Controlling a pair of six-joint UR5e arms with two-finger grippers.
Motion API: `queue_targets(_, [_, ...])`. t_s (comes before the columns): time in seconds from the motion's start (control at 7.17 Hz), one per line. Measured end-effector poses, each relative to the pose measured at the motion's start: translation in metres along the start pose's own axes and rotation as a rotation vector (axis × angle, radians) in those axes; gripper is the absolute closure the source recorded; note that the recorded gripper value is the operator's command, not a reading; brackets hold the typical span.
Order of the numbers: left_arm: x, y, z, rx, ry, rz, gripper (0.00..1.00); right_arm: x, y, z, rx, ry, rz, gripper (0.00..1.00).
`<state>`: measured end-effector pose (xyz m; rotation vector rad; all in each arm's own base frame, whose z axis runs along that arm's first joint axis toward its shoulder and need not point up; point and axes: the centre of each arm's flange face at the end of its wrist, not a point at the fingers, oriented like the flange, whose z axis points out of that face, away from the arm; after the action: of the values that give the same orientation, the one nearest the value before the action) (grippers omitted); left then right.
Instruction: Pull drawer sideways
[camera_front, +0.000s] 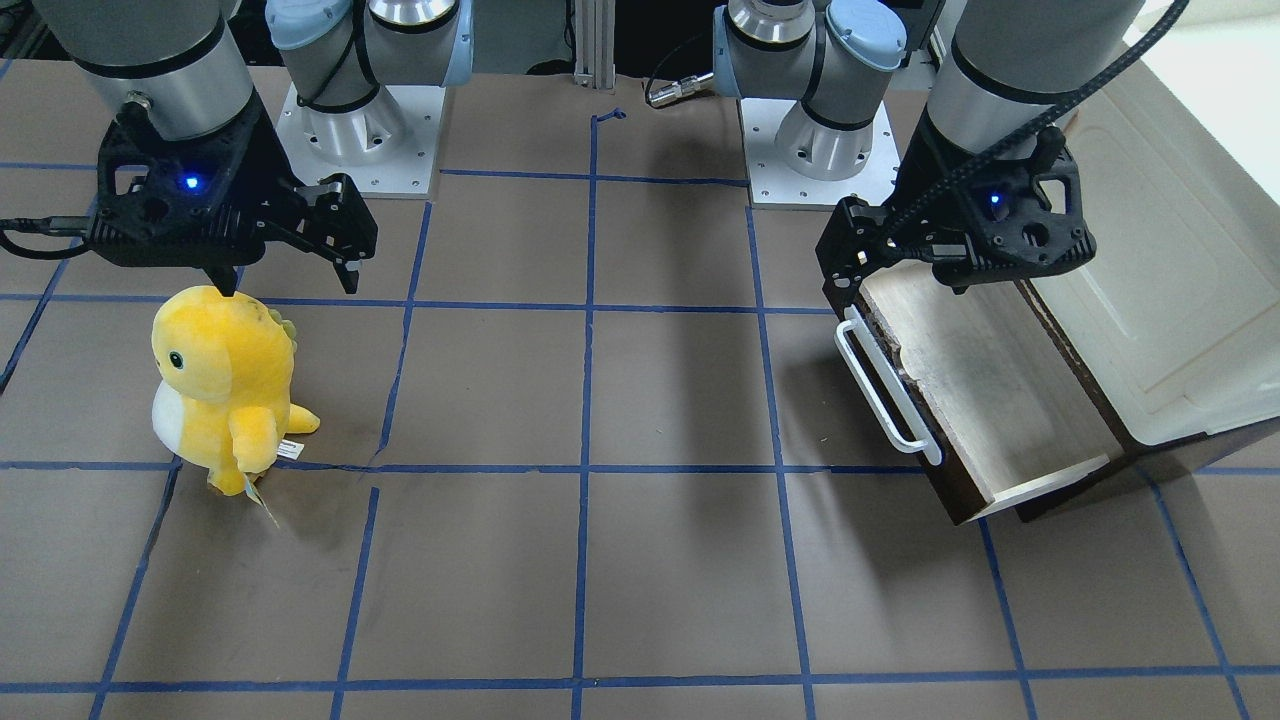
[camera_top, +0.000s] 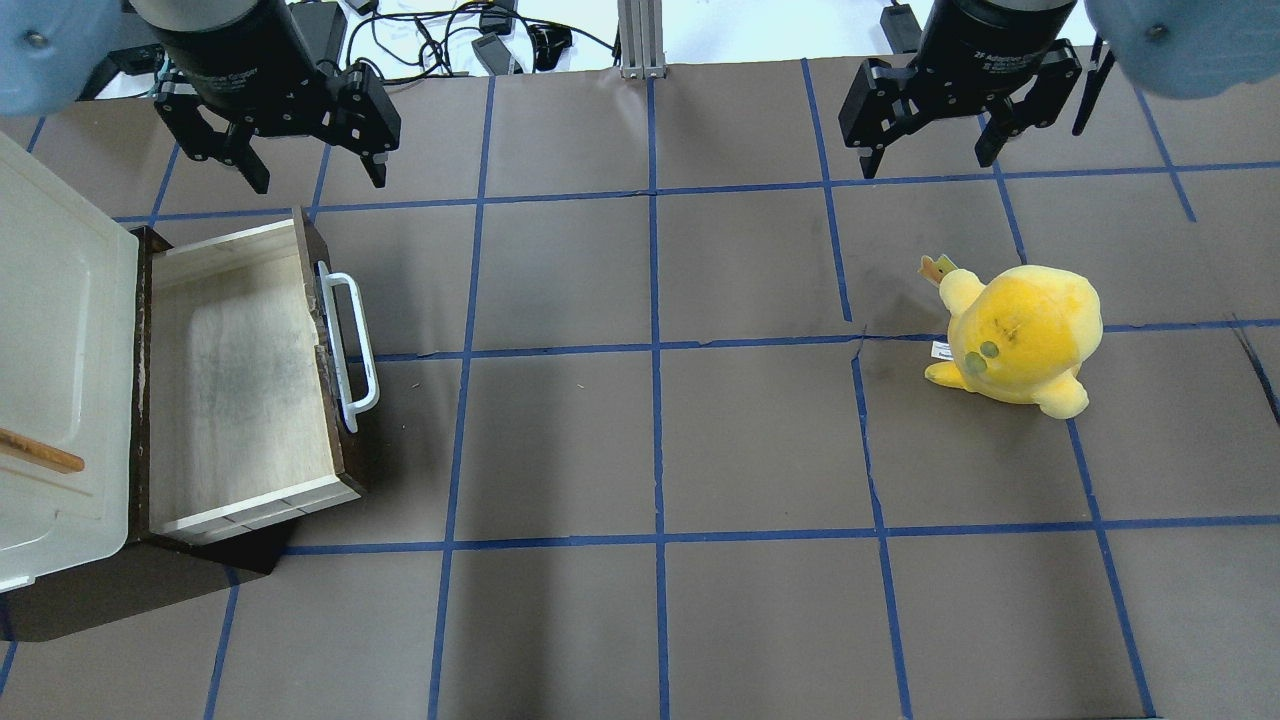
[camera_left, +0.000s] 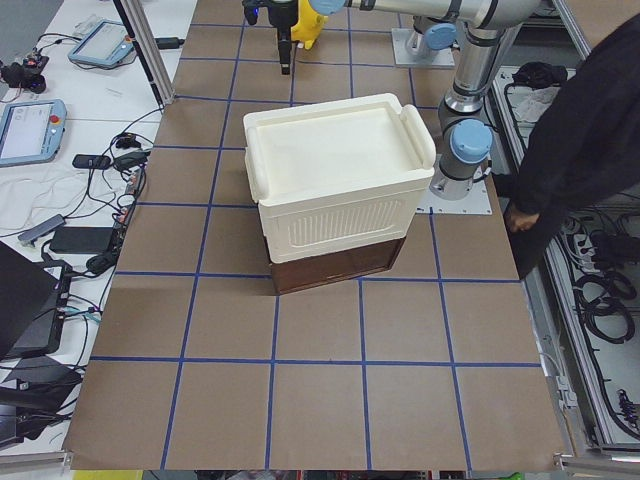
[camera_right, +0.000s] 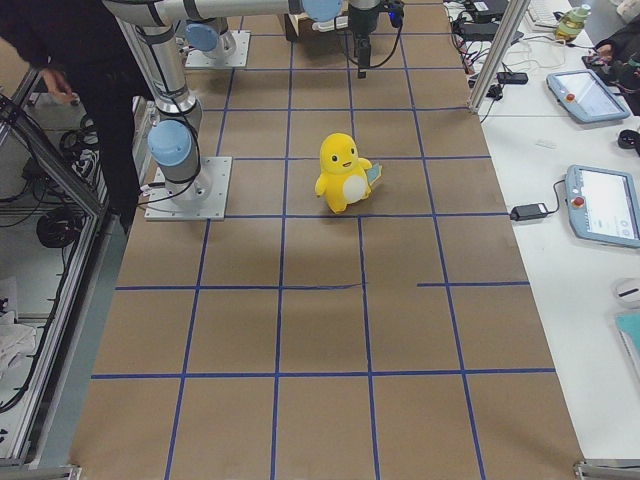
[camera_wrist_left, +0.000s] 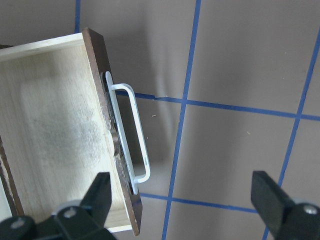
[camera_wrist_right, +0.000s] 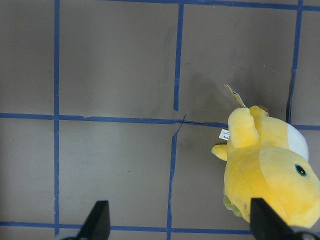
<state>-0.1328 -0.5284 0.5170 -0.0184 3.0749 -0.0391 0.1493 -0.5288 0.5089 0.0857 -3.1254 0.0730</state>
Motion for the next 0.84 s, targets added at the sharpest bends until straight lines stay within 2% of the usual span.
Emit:
queue_targets(0.28, [-0.003,0.017,0.005,0.014,0.001,0.065,0.0,0.0,0.0,0.0,0.0,0.0,0.0,0.0])
queue_targets(0.84, [-0.008,0.037,-0.001,0.012,0.035,0.062,0.0,0.0,0.0,0.0,0.0,0.0,0.0,0.0])
